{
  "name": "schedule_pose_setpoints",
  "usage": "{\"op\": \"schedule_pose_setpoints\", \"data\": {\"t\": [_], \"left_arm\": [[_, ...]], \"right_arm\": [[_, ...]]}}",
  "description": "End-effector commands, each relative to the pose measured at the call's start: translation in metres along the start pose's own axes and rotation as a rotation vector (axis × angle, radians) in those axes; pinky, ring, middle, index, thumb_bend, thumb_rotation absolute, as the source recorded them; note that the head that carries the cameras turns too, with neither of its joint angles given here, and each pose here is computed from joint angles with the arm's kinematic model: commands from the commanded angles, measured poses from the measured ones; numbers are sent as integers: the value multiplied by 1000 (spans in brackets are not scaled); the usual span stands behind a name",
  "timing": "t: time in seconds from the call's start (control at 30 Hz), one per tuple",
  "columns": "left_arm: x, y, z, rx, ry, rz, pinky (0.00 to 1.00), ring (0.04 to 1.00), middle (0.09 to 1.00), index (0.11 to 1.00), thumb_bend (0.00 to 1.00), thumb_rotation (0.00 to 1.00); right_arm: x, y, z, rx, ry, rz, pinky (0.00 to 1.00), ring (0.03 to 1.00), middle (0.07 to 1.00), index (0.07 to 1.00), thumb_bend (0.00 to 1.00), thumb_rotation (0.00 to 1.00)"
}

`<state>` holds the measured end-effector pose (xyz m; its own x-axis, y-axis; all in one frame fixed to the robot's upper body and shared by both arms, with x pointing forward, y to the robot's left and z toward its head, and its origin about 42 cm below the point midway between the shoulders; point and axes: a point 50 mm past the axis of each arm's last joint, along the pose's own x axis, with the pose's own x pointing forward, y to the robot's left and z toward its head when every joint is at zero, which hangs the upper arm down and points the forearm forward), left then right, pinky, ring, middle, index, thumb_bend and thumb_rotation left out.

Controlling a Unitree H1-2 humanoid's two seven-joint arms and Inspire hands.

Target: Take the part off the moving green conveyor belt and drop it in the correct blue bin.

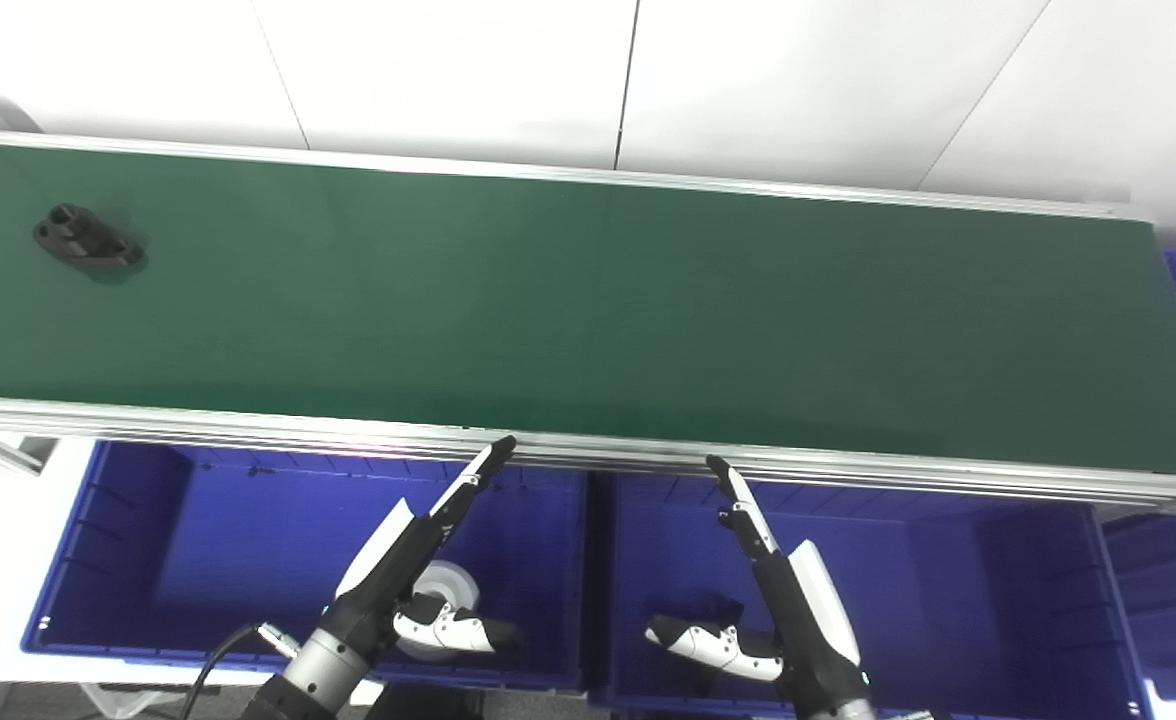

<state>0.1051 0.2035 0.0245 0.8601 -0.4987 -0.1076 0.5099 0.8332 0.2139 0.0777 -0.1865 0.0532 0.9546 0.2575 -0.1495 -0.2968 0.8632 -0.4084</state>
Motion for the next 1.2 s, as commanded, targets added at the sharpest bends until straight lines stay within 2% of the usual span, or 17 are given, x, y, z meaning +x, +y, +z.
{"op": "schedule_pose_setpoints", "data": {"t": [0.0,0.2,0.33,0.47,0.6,0.77,1.17], "left_arm": [[1,8,5,11,-53,18,1000,1000,1000,1000,905,582],[-4,21,4,41,-43,35,1000,1000,1000,1000,930,615],[-13,26,2,40,-29,-7,1000,1000,1000,1000,919,604],[-19,29,2,18,-20,-12,1000,1000,1000,1000,934,610],[-24,27,5,34,-22,-15,1000,1000,1000,1000,940,652],[-36,16,14,-19,-31,-28,1000,1000,1000,1000,930,645],[-15,0,5,-10,-28,-32,999,1000,1000,1000,939,598]], "right_arm": [[2,0,7,11,-65,-26,917,988,1000,1000,819,624],[3,2,8,26,-60,-38,887,976,1000,1000,831,627],[2,4,7,19,-59,-44,873,970,1000,1000,832,639],[2,6,8,44,-65,-46,899,977,1000,1000,826,618],[1,5,9,34,-59,-47,893,973,1000,1000,830,630],[-1,-1,7,31,-65,-40,916,980,1000,1000,823,628],[-8,-10,-2,33,-57,-45,921,983,1000,1000,827,620]]}}
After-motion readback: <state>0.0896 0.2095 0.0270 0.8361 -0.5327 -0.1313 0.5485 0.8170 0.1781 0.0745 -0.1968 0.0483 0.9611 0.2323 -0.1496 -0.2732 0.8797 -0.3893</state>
